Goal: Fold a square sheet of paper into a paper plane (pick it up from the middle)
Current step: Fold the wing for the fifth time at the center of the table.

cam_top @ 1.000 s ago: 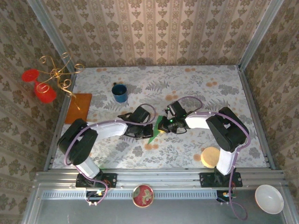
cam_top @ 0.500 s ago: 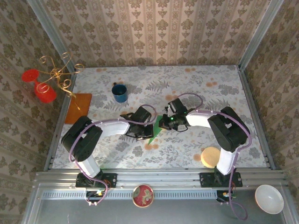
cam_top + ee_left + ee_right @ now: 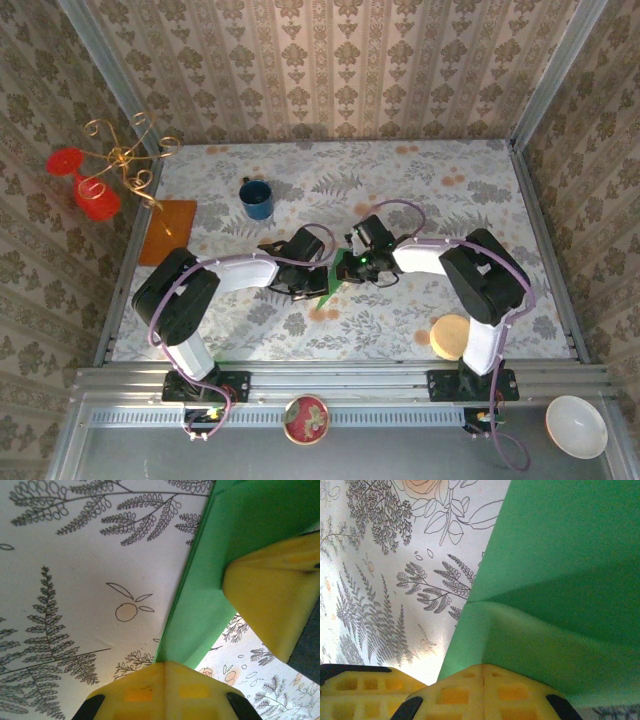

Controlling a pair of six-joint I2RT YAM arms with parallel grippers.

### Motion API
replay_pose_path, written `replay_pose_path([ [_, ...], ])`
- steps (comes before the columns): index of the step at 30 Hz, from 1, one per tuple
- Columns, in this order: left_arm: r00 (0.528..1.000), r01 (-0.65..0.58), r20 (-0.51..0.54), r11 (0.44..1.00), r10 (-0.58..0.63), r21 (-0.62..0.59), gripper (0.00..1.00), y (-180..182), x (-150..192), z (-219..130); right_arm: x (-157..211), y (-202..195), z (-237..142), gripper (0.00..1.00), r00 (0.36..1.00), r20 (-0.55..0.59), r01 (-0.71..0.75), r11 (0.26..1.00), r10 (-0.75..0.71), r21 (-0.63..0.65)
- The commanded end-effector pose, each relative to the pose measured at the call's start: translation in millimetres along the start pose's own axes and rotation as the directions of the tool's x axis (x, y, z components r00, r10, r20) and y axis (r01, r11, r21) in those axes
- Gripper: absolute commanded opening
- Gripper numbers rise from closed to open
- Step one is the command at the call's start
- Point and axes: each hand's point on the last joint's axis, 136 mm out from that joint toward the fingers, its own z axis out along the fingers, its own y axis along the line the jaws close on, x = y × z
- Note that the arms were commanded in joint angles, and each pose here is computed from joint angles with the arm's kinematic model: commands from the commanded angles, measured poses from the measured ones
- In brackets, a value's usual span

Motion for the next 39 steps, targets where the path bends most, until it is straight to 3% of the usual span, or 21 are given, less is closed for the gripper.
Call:
replay_pose_path([
  [1,0.993,0.062,-0.088,0.983,-0.078,-0.174,0.00,46,32,6,-6,-15,4,0.08,1.000,-0.011,0.002,1.000,-0.002,0.031],
  [8,0.995,0.043,-0.077,0.984,-0.057,-0.172,0.00,51,27,-5,-6,-40,2,0.08,0.999,-0.015,-0.041,0.995,0.042,0.088],
  [14,0.995,-0.077,0.077,0.994,0.071,0.077,0.00,-21,-13,-31,-1,-37,4,0.08,0.998,-0.026,-0.059,0.996,0.061,0.073],
  [17,0.991,-0.090,0.106,0.990,0.079,0.111,0.00,-34,-23,-29,-2,-34,5,0.08,0.998,-0.026,-0.062,0.996,0.063,0.063],
  [24,0.999,-0.036,0.026,0.996,0.034,0.083,0.00,-25,-17,-1,-6,-26,5,0.07,0.997,-0.026,-0.065,0.997,0.066,0.030],
  [30,0.999,0.017,-0.036,1.000,-0.018,-0.017,0.00,1,-1,7,-14,-27,3,0.08,0.999,-0.013,-0.048,0.998,0.049,0.031],
  [39,0.985,0.093,-0.128,0.980,-0.117,-0.177,0.00,53,42,16,-67,-63,-9,0.09,0.990,0.078,-0.121,0.993,0.121,-0.007],
])
